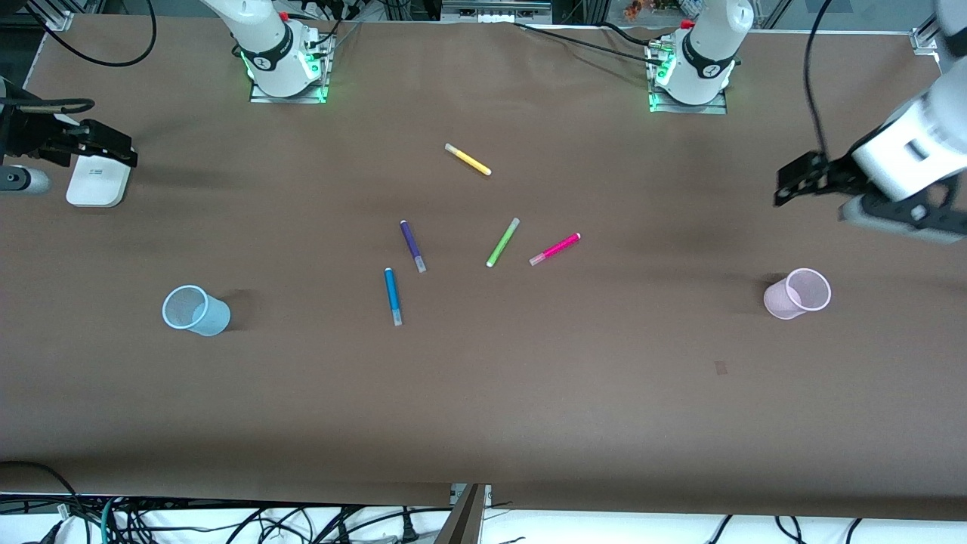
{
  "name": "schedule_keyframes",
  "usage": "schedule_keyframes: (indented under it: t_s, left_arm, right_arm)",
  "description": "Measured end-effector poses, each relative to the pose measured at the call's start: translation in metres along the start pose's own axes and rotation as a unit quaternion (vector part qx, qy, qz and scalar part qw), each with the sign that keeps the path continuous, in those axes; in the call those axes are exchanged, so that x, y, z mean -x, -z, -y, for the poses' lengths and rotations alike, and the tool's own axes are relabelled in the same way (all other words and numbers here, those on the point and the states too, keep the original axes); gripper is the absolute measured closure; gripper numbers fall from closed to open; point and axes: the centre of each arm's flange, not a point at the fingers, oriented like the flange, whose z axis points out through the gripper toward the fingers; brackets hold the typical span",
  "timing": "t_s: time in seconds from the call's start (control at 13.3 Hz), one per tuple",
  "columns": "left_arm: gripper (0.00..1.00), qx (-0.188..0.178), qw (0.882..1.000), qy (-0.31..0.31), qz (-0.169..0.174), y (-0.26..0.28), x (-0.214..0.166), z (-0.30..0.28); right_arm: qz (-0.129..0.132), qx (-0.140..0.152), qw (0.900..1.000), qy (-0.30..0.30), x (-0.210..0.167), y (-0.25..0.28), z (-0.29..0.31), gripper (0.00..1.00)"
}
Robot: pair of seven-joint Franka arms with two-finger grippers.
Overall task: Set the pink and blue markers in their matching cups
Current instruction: 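Reach the right gripper to the blue marker while the left gripper reaches the pink marker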
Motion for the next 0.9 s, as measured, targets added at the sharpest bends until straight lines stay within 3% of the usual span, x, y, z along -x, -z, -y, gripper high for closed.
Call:
schedule_keyframes:
  t_s: [0.3, 0.53, 0.9]
  left_arm:
    - [0.0, 0.014, 1.0, -0.026, 0.009, -0.07, -0.042, -0.037]
    - [0.0, 0.016, 0.999, -0.043, -0.011, -0.137, -0.057, -0.076]
    - [0.0, -0.022, 0.997, -0.076, -0.007, -0.252, -0.018, -0.194]
  right_arm:
    - [0.002, 0.0, 1.0, 0.004, -0.018, -0.017, 0.005, 0.0]
    - [0.019, 0.002, 1.0, 0.012, -0.036, -0.042, 0.015, 0.0]
    - [0.021, 0.007, 0.999, 0.05, -0.081, -0.1, 0.065, 0.0]
